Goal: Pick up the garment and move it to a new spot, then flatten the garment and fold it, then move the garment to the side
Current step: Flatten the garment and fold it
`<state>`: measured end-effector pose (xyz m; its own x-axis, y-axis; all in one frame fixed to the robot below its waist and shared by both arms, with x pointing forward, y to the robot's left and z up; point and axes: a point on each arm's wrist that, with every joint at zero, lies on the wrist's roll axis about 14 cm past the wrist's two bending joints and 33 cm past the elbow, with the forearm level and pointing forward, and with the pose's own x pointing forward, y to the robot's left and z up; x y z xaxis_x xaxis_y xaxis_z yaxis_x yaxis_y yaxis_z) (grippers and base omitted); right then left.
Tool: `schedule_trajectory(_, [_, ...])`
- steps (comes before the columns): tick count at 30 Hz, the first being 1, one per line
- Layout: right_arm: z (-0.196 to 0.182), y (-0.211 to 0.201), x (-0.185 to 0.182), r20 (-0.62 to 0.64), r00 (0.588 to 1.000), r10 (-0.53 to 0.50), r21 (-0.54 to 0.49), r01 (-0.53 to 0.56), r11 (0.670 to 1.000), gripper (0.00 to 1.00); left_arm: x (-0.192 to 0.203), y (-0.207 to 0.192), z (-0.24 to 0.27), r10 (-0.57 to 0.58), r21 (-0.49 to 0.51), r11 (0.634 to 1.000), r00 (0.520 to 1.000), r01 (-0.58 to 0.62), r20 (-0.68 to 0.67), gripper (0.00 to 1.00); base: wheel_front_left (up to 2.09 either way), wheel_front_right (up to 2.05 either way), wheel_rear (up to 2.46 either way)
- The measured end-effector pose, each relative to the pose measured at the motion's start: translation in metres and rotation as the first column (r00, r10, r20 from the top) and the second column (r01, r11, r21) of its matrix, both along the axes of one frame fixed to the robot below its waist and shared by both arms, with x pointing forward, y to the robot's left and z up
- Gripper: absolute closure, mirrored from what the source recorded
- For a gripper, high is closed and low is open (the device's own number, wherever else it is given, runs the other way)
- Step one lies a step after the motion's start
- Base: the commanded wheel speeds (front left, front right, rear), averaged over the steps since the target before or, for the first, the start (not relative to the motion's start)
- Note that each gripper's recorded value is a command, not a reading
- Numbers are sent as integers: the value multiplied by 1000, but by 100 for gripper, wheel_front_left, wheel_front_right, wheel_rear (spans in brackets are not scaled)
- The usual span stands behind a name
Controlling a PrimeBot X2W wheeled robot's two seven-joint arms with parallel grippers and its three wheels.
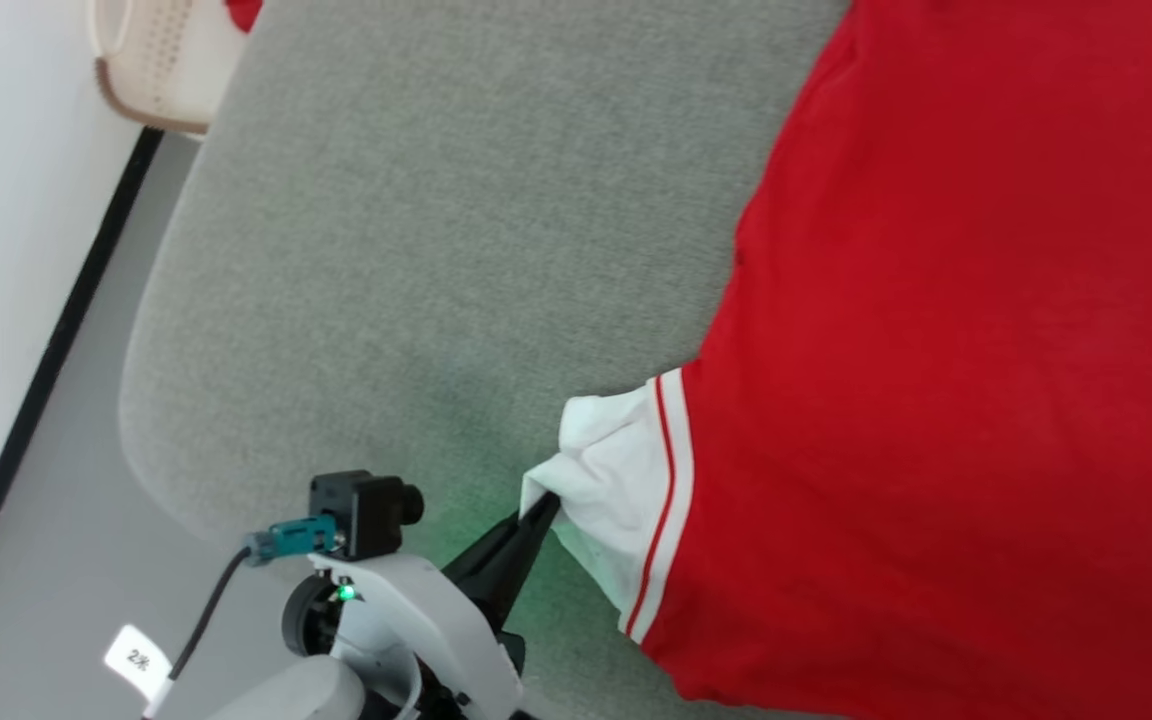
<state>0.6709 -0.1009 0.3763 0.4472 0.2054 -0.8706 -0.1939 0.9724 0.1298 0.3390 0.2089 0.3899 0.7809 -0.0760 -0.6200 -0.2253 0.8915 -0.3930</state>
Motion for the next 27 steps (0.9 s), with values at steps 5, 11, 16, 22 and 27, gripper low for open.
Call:
schedule_trajectory(5, [10,-14,-20,11,999,42,-12,-42,999,100,6,-1,5,-19,6,1000,999,19,30,100,0,0,0])
schedule_trajectory(11, [23,-36,-61,4,995,96,-15,-96,995,100,10,-2,14,-43,22,999,997,42,58,100,0,0,0])
schedule_trajectory(16, [29,-62,-105,-17,995,99,-2,-99,995,100,15,-6,25,-68,25,998,994,66,85,100,0,0,0])
schedule_trajectory(22, [34,-90,-151,-33,998,58,15,-58,998,100,18,-12,35,-99,28,995,989,97,110,100,0,0,0])
schedule_trajectory(27, [32,-111,-207,-81,997,7,20,-5,1000,100,18,-19,45,-121,22,993,984,120,134,100,0,0,0])
